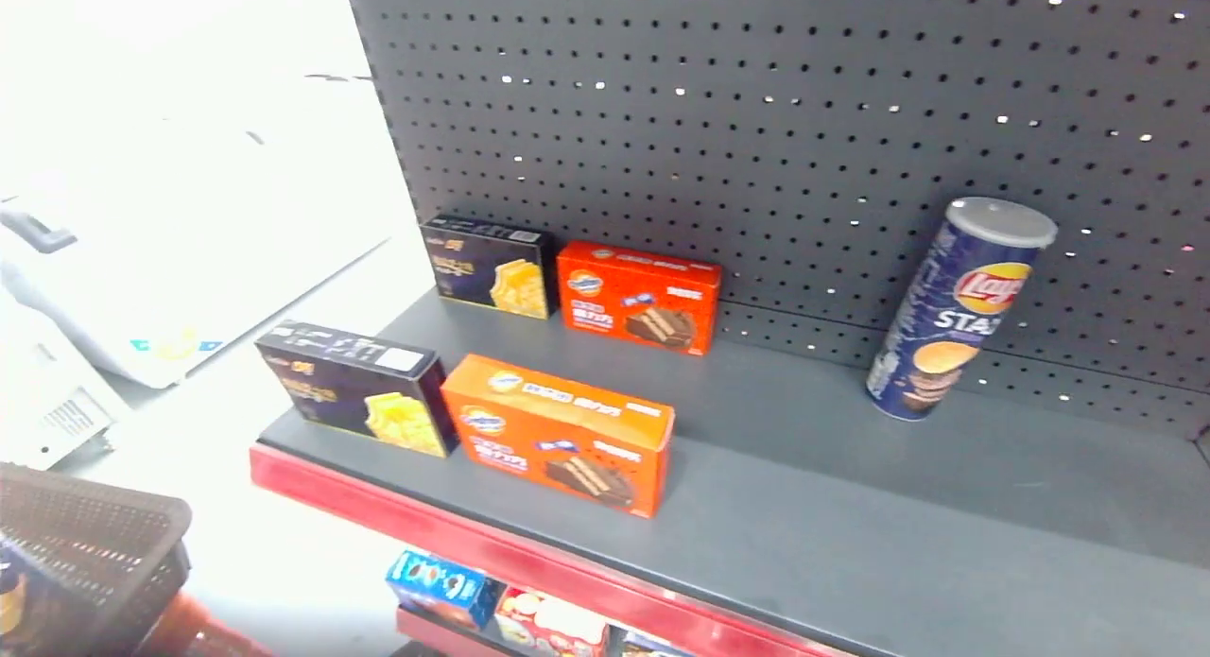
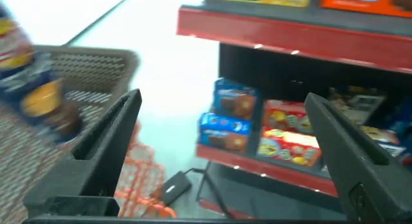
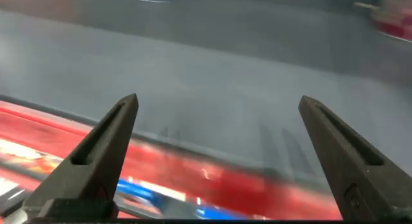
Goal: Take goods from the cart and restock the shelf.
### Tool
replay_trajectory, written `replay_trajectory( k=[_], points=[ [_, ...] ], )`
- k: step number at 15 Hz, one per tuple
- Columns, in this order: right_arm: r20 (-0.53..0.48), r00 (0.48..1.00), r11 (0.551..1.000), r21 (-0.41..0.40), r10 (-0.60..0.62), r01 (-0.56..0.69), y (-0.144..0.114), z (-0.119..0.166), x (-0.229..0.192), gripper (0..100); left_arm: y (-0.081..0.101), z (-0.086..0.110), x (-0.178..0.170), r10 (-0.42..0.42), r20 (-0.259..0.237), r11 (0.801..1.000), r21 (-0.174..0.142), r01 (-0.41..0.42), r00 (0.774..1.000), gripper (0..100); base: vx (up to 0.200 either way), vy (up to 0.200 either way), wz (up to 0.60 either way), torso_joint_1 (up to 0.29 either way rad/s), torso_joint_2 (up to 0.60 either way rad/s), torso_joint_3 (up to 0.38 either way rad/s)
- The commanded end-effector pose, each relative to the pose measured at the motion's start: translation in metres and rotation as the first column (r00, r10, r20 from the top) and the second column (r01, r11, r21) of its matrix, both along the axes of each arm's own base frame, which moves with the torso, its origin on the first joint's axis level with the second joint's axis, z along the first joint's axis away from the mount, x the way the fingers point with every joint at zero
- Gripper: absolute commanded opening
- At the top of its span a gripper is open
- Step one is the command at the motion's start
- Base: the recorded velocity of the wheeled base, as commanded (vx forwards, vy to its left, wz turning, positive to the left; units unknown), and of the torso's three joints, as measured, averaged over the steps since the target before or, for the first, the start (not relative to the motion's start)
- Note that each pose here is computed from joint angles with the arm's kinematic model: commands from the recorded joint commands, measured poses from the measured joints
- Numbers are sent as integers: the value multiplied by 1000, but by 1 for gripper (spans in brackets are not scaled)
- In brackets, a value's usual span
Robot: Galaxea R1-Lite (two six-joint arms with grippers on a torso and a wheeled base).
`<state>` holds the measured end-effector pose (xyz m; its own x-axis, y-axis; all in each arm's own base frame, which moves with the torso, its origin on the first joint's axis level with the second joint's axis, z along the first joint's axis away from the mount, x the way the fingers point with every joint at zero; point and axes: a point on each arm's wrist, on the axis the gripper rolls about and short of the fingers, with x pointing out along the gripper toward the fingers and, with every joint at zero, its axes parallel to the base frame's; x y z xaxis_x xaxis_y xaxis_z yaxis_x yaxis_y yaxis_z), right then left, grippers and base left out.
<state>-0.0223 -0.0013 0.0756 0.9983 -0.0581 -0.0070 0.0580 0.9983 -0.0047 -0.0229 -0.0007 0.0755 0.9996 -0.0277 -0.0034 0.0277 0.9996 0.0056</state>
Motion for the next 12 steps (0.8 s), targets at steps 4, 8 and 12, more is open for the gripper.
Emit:
replay_trajectory(
  k=[4,8,12],
  points=[
    [-1,1000,1000,0,0,0,0,0,0,100,0,0,0,0,-1,1000,0,0,1000,100,0,0,600,5,1,1],
    [-1,1000,1000,0,0,0,0,0,0,100,0,0,0,0,-1,1000,0,0,1000,100,0,0,600,4,4,1],
    [-1,1000,1000,1,0,0,0,0,0,100,0,0,0,0,-1,1000,0,0,1000,100,0,0,450,1,3,-1]
  ],
)
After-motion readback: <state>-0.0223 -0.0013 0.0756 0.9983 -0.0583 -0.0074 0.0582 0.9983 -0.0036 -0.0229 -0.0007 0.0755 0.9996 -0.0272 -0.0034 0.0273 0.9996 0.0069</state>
